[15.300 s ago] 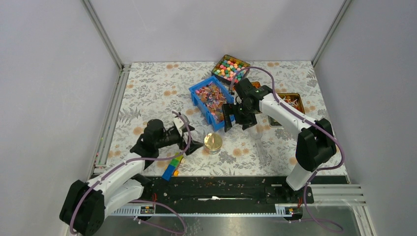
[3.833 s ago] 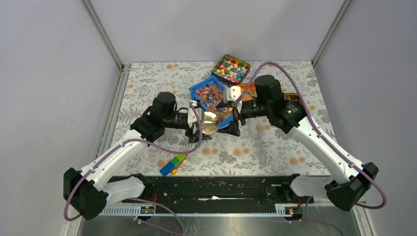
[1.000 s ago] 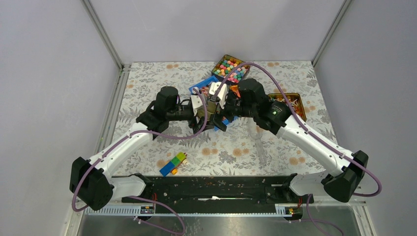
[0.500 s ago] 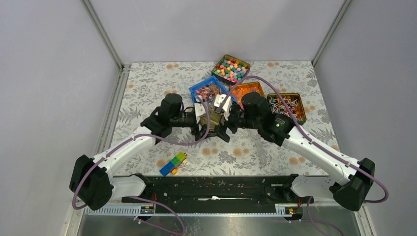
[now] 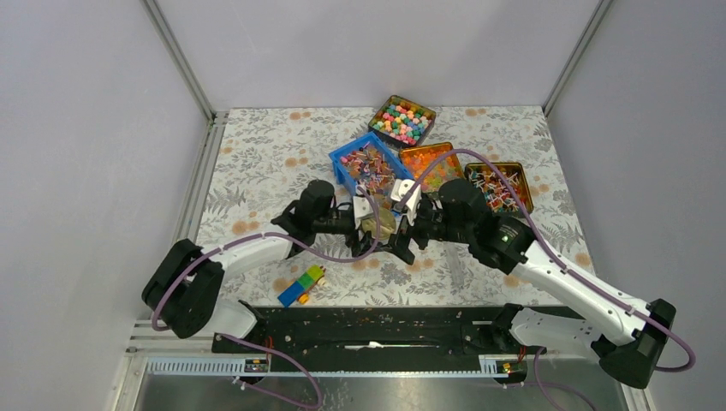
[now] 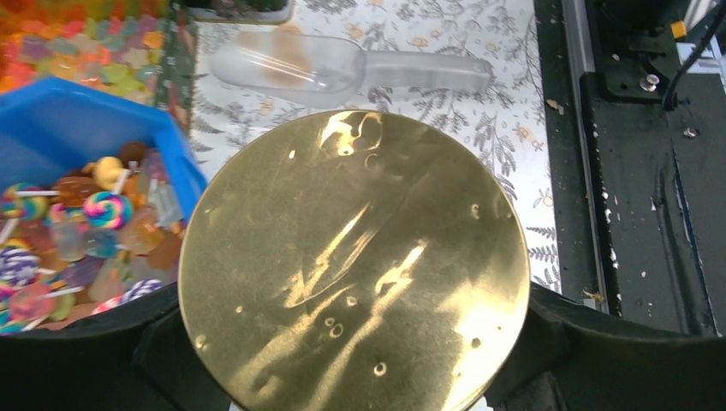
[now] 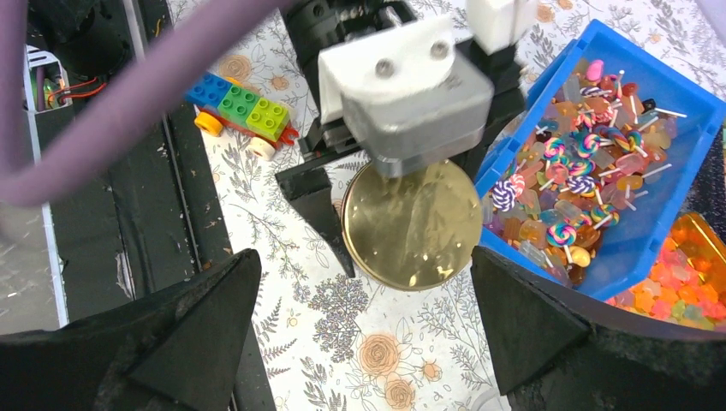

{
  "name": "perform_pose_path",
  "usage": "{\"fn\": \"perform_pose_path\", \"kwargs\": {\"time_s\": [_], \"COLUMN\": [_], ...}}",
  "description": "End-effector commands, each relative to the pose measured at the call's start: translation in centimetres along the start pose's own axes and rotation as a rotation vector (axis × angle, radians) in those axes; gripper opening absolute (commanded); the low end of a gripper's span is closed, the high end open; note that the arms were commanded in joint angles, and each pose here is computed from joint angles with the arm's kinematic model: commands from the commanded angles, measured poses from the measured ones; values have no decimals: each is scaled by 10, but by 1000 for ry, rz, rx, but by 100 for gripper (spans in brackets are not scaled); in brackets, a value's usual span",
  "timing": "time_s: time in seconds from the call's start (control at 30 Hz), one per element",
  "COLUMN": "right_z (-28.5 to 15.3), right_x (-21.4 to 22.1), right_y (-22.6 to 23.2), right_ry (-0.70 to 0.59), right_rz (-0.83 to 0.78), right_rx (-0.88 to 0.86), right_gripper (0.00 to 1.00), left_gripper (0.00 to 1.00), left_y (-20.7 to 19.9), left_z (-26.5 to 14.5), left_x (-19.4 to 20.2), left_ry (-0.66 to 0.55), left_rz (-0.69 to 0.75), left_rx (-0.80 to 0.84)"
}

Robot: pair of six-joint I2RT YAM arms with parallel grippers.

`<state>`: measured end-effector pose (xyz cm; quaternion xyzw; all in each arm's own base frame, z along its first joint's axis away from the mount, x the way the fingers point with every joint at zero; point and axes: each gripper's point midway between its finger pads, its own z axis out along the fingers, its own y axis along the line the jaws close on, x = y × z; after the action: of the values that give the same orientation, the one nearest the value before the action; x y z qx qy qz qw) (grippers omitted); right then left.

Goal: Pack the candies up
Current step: Place the packing bottle at the center of the board.

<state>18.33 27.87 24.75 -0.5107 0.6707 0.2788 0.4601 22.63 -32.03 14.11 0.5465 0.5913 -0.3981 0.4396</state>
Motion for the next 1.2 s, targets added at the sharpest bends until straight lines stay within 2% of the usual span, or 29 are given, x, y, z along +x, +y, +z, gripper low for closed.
{"fn": "perform_pose_path", "kwargs": {"time_s": [0.0, 0.3, 0.57, 0.73, 0.87, 0.9, 0.93, 1.17], "right_z": [-12, -27, -30, -30, -27, -27, -27, -24], "right_x": [3, 11, 14, 14, 14, 14, 14, 14], "right_y": [-2, -4, -4, -5, -4, -4, -3, -4], "right_ry": [5, 25, 25, 29, 31, 34, 34, 42], "right_rz": [16, 27, 49, 49, 46, 45, 44, 33], "right_rx": [50, 94, 111, 112, 100, 99, 97, 92], "right_gripper": [100, 100, 100, 100, 100, 100, 100, 100], "left_gripper": [38, 44, 46, 58, 72, 94, 98, 99], "left_y": [-1, 2, 3, 1, 0, 0, 0, -2], "left_z": [14, 31, 39, 38, 36, 36, 36, 32], "left_x": [-18, 36, 67, 77, 81, 81, 82, 82], "left_ry": [-104, -25, 40, 62, 70, 71, 72, 77], "left_rz": [109, 48, -1, -25, -33, -33, -33, -29], "left_rx": [23, -9, -37, -49, -58, -60, -61, -63]}}
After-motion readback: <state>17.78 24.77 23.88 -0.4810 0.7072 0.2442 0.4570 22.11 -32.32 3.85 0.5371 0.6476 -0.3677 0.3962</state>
